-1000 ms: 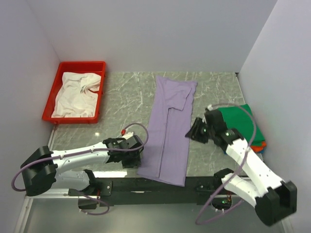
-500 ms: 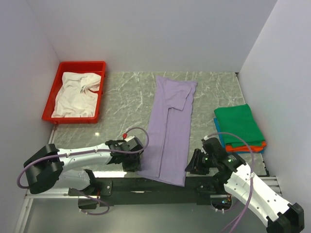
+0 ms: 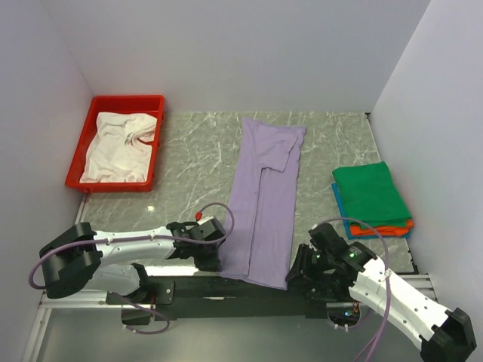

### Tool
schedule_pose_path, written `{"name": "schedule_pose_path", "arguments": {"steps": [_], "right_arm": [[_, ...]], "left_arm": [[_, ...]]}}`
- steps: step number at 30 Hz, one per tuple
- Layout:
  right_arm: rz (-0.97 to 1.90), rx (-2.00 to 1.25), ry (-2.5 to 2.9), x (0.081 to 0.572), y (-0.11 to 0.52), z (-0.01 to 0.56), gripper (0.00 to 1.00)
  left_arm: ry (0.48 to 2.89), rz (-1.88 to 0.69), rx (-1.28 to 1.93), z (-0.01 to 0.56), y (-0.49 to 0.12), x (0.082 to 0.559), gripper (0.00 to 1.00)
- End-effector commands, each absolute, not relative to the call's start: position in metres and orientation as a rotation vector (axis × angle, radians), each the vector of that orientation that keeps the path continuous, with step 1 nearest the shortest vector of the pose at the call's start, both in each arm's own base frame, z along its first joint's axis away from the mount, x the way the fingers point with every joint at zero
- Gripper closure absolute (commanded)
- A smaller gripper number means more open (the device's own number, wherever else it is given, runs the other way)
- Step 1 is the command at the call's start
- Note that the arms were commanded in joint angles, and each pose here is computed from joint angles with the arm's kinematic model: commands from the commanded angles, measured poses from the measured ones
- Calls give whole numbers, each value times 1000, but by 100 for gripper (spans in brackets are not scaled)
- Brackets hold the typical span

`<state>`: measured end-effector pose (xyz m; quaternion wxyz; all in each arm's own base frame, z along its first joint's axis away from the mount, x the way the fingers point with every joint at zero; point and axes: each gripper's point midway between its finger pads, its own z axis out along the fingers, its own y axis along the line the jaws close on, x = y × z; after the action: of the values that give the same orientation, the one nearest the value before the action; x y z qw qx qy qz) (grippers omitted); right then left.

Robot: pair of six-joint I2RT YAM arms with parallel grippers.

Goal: Fold and stack the t-shirts
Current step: Fold the tshirt

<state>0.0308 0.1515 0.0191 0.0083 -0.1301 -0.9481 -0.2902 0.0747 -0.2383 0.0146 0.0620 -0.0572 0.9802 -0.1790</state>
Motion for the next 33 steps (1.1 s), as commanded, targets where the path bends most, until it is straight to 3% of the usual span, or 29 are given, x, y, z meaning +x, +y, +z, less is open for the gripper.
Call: {"name": "schedule_pose_path", "arguments": {"steps": [1, 11, 20, 25, 30, 33], "right_arm": [[-942, -406, -2909, 24, 159, 22, 56], [-992, -476, -2849, 20, 166, 18, 57], [-1027, -505, -2838, 23, 171, 24, 63], [-1057, -508, -2847, 28, 174, 28, 72], [-1123, -534, -2827, 32, 180, 33, 90], [-1158, -522, -2854, 39, 182, 42, 93]], "left_arm": [[3025, -402, -170, -6, -217, 59, 84], [3008, -432, -163, 1, -217, 56, 99], [2985, -468, -154, 9, -216, 56, 99], [2970, -488, -150, 17, -218, 58, 99], [2957, -507, -130, 24, -223, 61, 99], [2954, -515, -111, 29, -226, 62, 99]]}}
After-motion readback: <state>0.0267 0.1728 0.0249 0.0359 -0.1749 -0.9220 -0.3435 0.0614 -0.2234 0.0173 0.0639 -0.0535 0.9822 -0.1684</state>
